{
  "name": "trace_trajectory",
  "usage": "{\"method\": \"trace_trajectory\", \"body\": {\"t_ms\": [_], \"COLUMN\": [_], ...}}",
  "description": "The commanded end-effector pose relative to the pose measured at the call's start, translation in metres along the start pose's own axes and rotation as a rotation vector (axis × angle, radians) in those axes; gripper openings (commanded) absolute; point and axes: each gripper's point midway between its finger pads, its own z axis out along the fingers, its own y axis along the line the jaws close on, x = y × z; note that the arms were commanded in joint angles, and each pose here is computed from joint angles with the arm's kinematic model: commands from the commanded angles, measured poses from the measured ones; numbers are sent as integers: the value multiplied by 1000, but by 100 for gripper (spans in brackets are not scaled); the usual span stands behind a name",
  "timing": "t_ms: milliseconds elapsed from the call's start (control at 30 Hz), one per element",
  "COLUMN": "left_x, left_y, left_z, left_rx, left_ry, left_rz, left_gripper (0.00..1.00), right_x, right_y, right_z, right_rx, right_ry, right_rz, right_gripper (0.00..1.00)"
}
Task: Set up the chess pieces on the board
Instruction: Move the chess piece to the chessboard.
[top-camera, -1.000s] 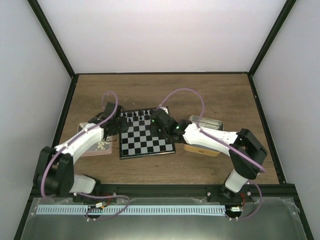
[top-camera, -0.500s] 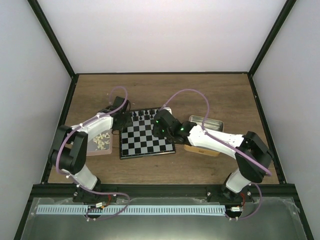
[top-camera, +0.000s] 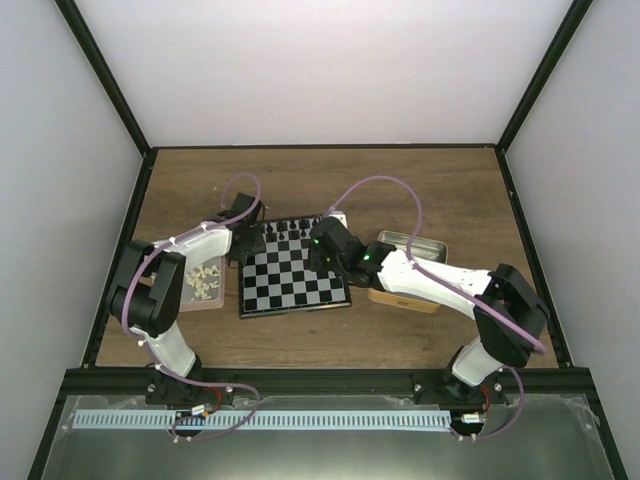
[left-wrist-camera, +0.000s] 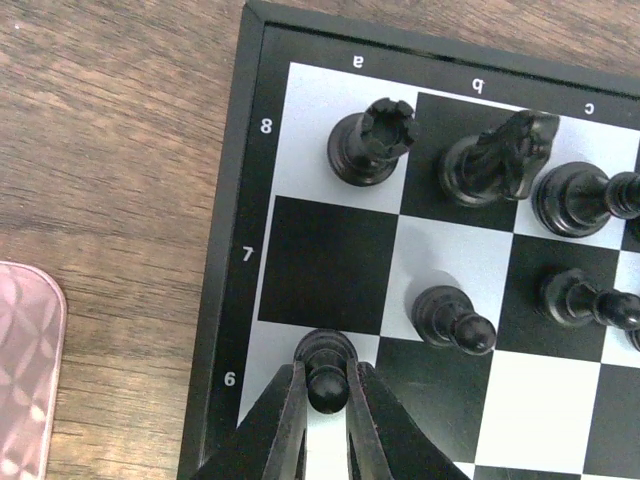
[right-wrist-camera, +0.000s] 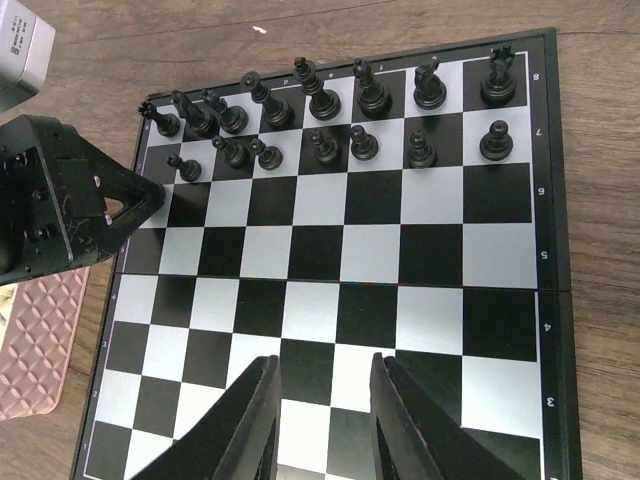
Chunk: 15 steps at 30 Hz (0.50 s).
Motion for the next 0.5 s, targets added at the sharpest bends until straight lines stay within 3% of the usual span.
{"method": "trace_trajectory", "body": {"t_ms": [0, 467], "left_x": [-9, -16], "left_y": [1, 3], "left_z": [4, 12], "left_rx": [-27, -72], "left_ry": [-23, -30], "left_rz": [5, 18], "left_gripper": [14, 14], "right_x": [-7, -7], "right_y": [-7, -10], "right_z": [-6, -9], "right_rx": [18, 25], "right_ry": [-36, -37], "right_rz": [8, 16], "right_gripper": [26, 26]}}
